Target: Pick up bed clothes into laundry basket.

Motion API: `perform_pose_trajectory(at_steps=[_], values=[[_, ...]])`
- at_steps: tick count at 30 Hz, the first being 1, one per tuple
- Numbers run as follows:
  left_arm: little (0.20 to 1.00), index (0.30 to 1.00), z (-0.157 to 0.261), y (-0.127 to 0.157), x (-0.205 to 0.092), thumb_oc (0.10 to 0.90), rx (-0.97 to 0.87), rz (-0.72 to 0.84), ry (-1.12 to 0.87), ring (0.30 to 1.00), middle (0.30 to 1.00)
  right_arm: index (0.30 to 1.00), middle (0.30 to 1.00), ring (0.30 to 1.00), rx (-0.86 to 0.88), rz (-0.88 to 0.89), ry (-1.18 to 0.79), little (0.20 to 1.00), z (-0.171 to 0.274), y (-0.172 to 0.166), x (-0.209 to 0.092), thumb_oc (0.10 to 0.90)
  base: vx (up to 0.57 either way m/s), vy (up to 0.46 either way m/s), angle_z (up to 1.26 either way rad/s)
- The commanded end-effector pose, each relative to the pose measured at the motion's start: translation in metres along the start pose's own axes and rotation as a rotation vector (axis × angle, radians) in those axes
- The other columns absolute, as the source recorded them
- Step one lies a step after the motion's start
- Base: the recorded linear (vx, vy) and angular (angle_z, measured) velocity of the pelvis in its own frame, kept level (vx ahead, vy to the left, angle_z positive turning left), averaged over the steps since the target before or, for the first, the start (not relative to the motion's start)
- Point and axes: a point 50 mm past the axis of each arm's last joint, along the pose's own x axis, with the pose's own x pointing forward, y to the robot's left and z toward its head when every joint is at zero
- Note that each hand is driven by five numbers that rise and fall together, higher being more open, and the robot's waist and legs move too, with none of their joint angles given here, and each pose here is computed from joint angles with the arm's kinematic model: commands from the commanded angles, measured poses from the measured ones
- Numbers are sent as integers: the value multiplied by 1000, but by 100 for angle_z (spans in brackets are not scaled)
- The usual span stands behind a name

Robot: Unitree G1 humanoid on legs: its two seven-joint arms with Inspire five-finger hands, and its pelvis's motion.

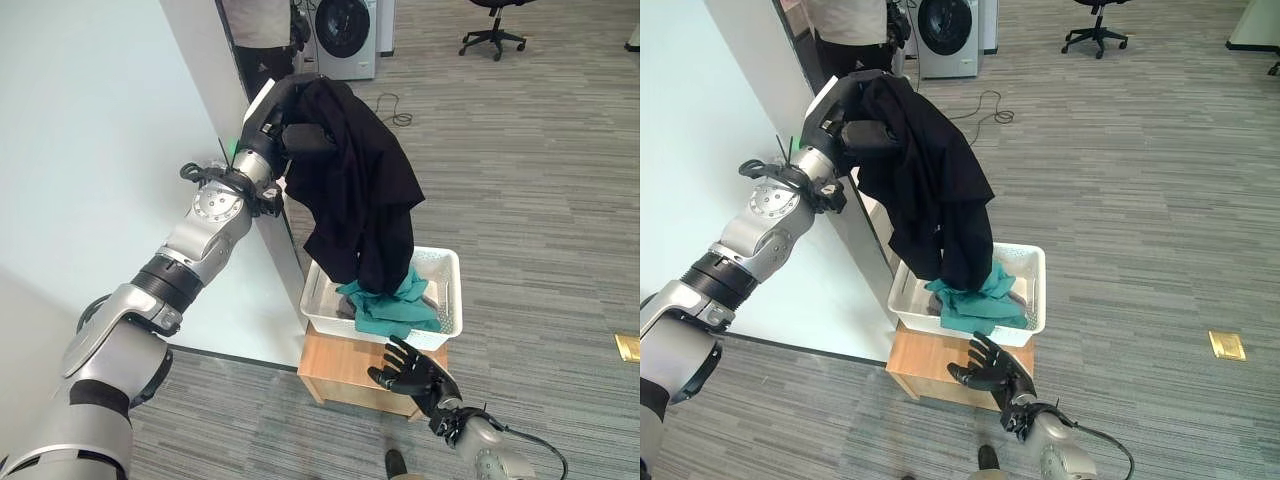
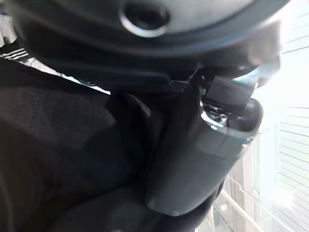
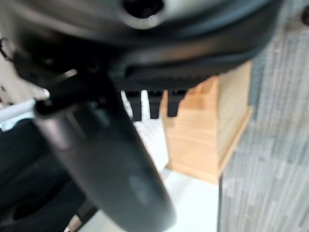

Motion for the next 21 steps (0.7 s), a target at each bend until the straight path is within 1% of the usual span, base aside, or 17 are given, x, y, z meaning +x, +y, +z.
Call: perform_pose_trajectory(at_steps=[1,8,14,16,21], values=[[300,300,96,31,20,400,104,93,-311,300,300,900,900,900,16,96,-96,900,11,10,-6,800,-5,25,4],[300,300,65,30,19,400,115,99,-199,300,300,900,900,900,11,99,-124,900,17,14,-4,800,18,15,-6],[300,300,61,20,22,400,123,66,-187,300,300,900,900,900,6,90,-127,900,16,14,-5,800,12,16,-20],[300,300,57,16,22,400,85,56,-187,300,300,900,900,900,-1,92,-128,900,16,14,-6,800,-7,11,-13],[300,300,51,21,22,400,72,83,-161,300,300,900,900,900,25,80,-136,900,15,13,-8,800,-6,15,-21]])
